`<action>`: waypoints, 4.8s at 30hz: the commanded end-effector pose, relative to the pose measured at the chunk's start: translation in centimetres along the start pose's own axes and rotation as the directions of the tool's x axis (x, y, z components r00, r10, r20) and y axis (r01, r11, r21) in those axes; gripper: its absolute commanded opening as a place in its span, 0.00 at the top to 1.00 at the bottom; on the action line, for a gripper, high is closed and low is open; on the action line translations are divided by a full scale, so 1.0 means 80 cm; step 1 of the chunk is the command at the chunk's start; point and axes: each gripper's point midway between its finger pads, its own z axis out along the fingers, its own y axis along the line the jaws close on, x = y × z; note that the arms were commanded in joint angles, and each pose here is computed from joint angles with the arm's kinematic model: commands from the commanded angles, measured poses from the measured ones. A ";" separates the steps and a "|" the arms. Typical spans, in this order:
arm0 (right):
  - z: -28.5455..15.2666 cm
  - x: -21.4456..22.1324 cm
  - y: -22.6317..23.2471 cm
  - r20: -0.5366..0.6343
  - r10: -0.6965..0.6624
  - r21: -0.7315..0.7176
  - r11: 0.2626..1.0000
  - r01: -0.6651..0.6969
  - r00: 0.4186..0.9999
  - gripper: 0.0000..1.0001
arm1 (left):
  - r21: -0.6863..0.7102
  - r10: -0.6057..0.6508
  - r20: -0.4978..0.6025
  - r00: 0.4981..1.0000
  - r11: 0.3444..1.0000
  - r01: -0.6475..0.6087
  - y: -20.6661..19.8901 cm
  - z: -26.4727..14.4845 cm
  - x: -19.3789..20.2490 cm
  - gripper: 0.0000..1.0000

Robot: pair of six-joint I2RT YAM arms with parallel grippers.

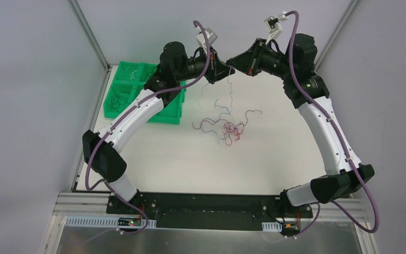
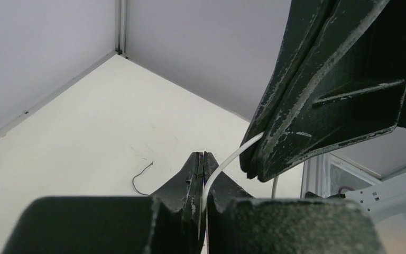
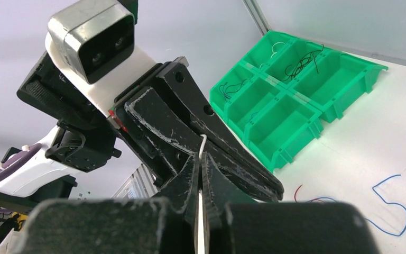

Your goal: Untangle the cables

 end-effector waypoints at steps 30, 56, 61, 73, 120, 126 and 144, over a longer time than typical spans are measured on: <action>0.004 -0.017 -0.005 0.118 -0.039 0.079 0.996 0.030 0.992 1.00 | -0.082 0.038 0.022 0.999 0.996 -0.036 0.008 -0.011 -0.017 0.49; -0.018 0.274 -0.234 -0.453 -0.156 0.211 0.938 0.275 0.878 0.21 | -0.379 -0.337 0.155 0.928 0.848 0.371 0.157 -0.071 0.028 1.00; 0.022 0.321 -0.250 -0.546 -0.223 0.139 0.926 0.350 0.808 0.21 | -0.405 -0.328 0.166 0.930 0.837 0.368 0.167 -0.078 0.027 1.00; -0.016 0.387 -0.321 -0.757 -0.257 0.126 0.845 0.520 0.601 0.51 | -0.278 0.016 0.209 0.978 0.959 0.044 0.113 -0.141 -0.133 1.00; -0.152 0.386 -0.377 -0.861 0.044 0.298 0.851 0.432 0.507 1.00 | -0.930 0.748 0.245 0.617 0.361 -0.068 0.265 -0.449 -0.438 1.00; -0.147 0.382 -0.375 -0.848 0.070 0.323 0.854 0.407 0.525 1.00 | -0.960 0.815 0.200 0.543 0.275 -0.059 0.274 -0.469 -0.452 1.00; -0.135 0.376 -0.372 -0.832 0.103 0.347 0.864 0.366 0.545 0.99 | -0.954 0.744 0.223 0.630 0.300 -0.017 0.367 -0.460 -0.402 1.00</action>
